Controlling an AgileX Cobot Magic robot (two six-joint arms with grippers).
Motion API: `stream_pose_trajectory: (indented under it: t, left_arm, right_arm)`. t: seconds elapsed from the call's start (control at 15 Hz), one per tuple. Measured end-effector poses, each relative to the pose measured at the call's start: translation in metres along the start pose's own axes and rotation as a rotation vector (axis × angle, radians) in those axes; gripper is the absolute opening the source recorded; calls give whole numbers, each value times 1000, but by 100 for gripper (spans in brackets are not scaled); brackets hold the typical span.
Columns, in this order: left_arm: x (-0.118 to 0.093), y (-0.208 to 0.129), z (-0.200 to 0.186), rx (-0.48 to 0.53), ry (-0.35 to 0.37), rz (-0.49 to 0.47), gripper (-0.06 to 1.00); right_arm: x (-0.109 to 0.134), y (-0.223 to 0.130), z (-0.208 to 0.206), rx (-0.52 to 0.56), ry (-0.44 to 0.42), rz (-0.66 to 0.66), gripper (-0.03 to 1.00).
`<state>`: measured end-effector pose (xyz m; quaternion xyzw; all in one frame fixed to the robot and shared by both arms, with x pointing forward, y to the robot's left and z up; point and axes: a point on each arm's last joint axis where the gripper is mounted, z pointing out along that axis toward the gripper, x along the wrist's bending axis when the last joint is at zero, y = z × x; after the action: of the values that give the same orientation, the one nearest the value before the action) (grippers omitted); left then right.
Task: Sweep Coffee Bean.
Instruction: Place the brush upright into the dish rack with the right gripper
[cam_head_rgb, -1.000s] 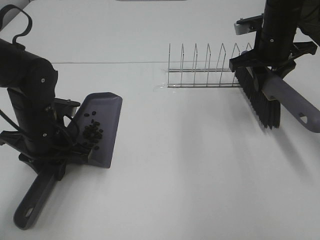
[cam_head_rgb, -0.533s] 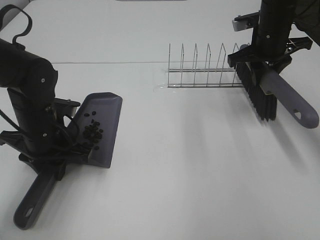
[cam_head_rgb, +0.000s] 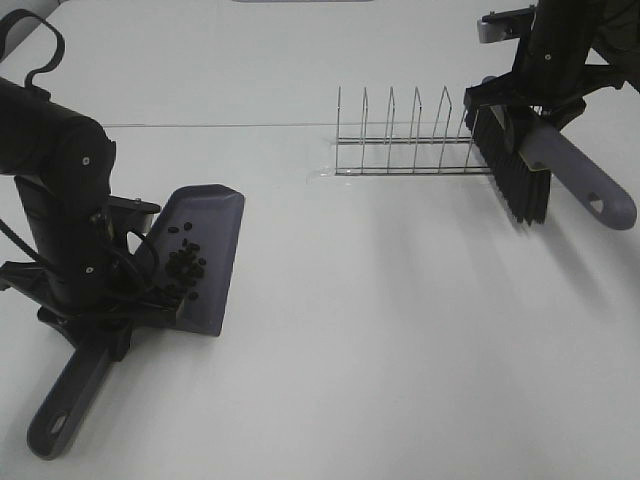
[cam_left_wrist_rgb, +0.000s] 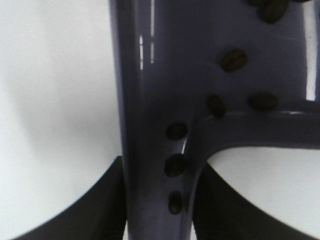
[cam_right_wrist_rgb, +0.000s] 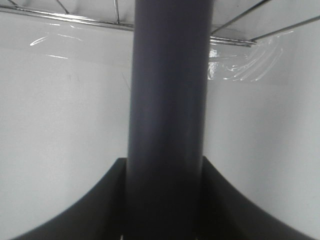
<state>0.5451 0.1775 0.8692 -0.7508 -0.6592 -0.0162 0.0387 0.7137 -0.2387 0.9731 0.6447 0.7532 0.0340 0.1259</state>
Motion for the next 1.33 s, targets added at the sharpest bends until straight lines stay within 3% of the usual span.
stream_pose_trajectory:
  t: [0.53, 1.33]
  left_arm:
    - [0, 0, 0, 0, 1, 1, 35]
    - [0, 0, 0, 0, 1, 1, 35]
  right_arm:
    - [1, 15, 14, -12, -8, 1, 38]
    - [2, 10, 25, 60, 26, -14, 38]
